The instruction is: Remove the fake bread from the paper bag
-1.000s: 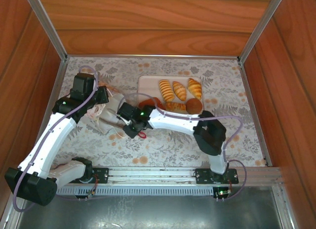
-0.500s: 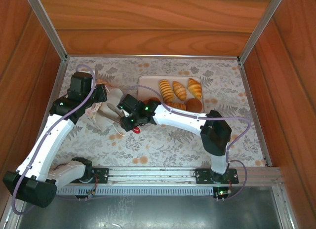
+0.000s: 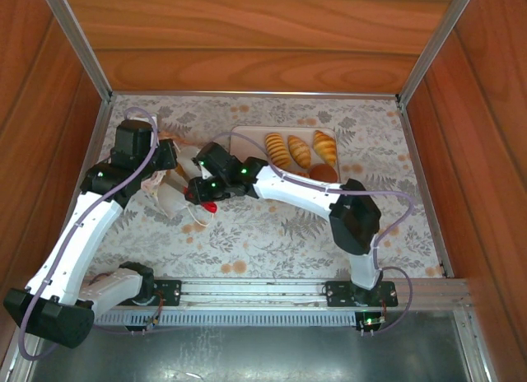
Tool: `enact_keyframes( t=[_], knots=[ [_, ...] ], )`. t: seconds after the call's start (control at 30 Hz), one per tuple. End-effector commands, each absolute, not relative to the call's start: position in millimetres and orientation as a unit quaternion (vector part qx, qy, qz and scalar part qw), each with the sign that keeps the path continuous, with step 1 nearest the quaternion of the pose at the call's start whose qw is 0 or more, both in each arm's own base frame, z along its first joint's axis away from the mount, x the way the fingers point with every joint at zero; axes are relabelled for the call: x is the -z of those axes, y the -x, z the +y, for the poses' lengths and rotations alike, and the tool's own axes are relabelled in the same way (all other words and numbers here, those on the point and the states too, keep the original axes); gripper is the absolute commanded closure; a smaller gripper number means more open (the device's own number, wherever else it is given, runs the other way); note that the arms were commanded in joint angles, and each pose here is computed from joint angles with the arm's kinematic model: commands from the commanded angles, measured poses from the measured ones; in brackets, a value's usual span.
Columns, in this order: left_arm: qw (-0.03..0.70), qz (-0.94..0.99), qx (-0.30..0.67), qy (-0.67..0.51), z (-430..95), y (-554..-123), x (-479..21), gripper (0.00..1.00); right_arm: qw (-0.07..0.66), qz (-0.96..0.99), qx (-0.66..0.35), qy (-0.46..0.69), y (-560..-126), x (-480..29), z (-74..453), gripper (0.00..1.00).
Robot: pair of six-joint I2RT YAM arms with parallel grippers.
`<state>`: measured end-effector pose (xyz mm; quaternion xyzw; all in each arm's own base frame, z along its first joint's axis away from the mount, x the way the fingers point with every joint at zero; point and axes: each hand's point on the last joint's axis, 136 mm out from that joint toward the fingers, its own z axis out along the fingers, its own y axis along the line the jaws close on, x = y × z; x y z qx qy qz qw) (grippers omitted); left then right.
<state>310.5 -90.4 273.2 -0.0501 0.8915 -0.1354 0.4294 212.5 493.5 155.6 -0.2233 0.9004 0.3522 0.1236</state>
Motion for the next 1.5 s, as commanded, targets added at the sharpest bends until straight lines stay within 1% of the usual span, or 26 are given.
enact_keyframes(
  t=[0.0,0.13,0.23,0.37,0.43,0.53,0.57,0.63,0.67,0.77,0.87,1.0,1.07,1.23,1.3,1.47],
  knots=[
    [0.443,0.884,0.139,0.046,-91,-310,-288,1.0,0.108,0.905,-0.352,0.212,-216,-153,503,0.5],
    [0.443,0.884,0.139,0.046,-91,-310,-288,1.0,0.117,0.908,-0.335,0.222,-221,-149,509,0.48],
    [0.442,0.885,0.141,0.046,-92,-310,-287,1.0,0.124,0.919,-0.295,0.231,-228,-140,508,0.47],
    [0.441,0.885,0.141,0.045,-92,-310,-287,1.0,0.113,0.915,-0.3,0.244,-227,-133,519,0.47],
    [0.441,0.885,0.14,0.046,-92,-311,-287,1.0,0.111,0.919,-0.286,0.247,-227,-127,519,0.5],
    [0.441,0.885,0.14,0.046,-91,-310,-286,1.0,0.114,0.924,-0.273,0.243,-231,-122,516,0.57],
    [0.441,0.885,0.14,0.046,-91,-310,-286,1.0,0.117,0.923,-0.273,0.244,-231,-123,517,0.57],
    [0.442,0.885,0.139,0.045,-91,-310,-286,1.0,0.119,0.923,-0.27,0.248,-232,-123,515,0.61],
    [0.442,0.885,0.138,0.046,-91,-309,-286,1.0,0.12,0.923,-0.267,0.25,-232,-123,514,0.6],
    [0.443,0.885,0.137,0.047,-90,-309,-286,1.0,0.124,0.919,-0.256,0.272,-229,-118,509,0.52],
    [0.441,0.886,0.134,0.046,-90,-310,-284,1.0,0.126,0.902,-0.271,0.312,-212,-109,507,0.44],
    [0.432,0.891,0.132,0.045,-90,-309,-275,1.0,0.163,0.889,-0.225,0.363,-193,-88,490,0.34],
    [0.424,0.895,0.135,0.042,-92,-308,-269,1.0,0.184,0.87,-0.217,0.403,-182,-81,491,0.28],
    [0.415,0.899,0.136,0.042,-93,-308,-262,1.0,0.195,0.851,-0.188,0.45,-174,-61,496,0.25],
    [0.417,0.898,0.135,0.042,-93,-308,-263,1.0,0.198,0.855,-0.167,0.449,-178,-56,496,0.21],
    [0.423,0.896,0.132,0.044,-90,-306,-266,1.0,0.199,0.859,-0.11,0.458,-191,-29,495,0.21]
  ],
)
